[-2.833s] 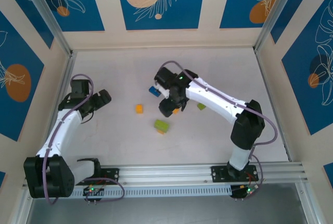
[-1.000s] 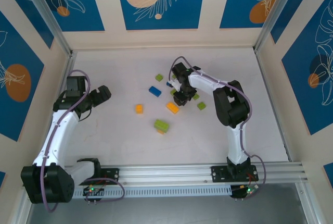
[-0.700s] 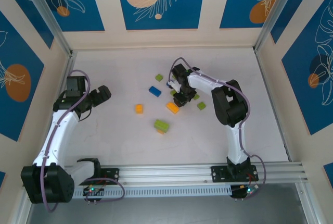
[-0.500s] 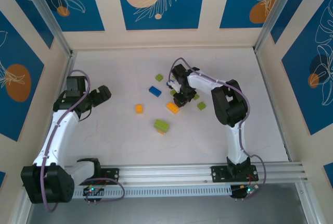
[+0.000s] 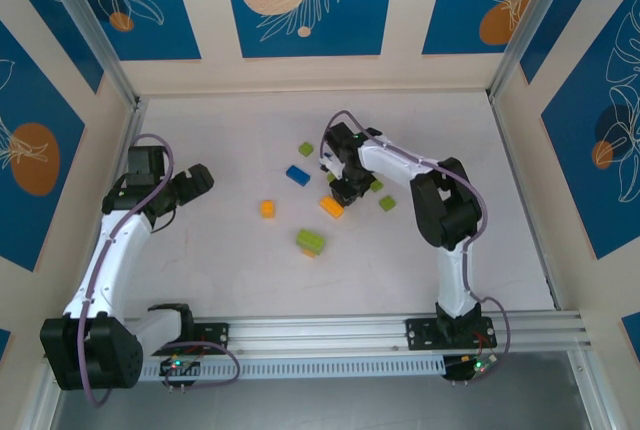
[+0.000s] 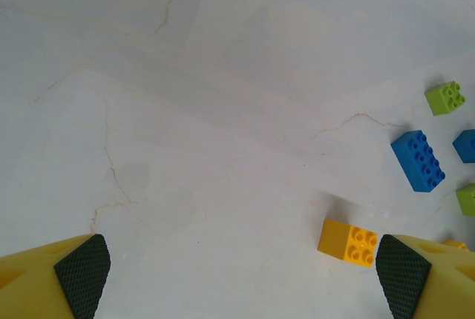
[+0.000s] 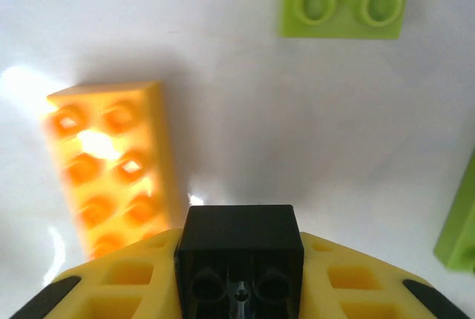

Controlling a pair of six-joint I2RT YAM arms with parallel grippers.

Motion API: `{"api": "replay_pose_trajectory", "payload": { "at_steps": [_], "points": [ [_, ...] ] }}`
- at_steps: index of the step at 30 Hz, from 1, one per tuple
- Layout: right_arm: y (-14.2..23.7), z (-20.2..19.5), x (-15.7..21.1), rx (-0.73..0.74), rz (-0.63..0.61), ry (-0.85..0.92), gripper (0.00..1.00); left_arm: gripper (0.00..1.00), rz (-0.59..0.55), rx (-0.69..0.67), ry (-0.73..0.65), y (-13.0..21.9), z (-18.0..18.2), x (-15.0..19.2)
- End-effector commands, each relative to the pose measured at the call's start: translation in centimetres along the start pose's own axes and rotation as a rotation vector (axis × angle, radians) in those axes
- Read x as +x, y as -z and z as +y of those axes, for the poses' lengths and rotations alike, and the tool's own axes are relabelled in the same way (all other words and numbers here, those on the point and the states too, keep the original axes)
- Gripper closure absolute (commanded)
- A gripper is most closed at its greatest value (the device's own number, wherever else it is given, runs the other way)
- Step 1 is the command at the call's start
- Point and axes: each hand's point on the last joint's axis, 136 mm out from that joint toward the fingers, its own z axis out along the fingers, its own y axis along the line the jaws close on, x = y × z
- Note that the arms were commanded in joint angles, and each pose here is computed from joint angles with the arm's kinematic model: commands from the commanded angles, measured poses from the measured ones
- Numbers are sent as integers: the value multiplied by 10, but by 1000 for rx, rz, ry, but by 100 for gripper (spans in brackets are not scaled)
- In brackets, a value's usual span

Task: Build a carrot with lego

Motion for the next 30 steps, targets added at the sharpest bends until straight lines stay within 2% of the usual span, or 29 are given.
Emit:
{"api": "replay_pose_trajectory", "payload": {
  "at_steps": [1, 7, 11, 20, 30],
  "points": [
    [42, 34, 14, -35, -19, 37, 67, 5, -1, 18, -13, 3, -3, -1],
    [77, 90, 26, -119, -54, 147, 68, 5, -1, 25, -14, 3, -3, 1],
    [86, 120, 35, -163, -41, 217, 67, 5, 0, 25, -13, 3, -3, 2],
    [74, 148, 46, -170, 26, 280, 68, 5, -2, 24, -15, 6, -2, 2],
    [65, 157, 43, -169, 39, 294, 68, 5, 0, 23, -15, 6, -2, 3]
  ]
}}
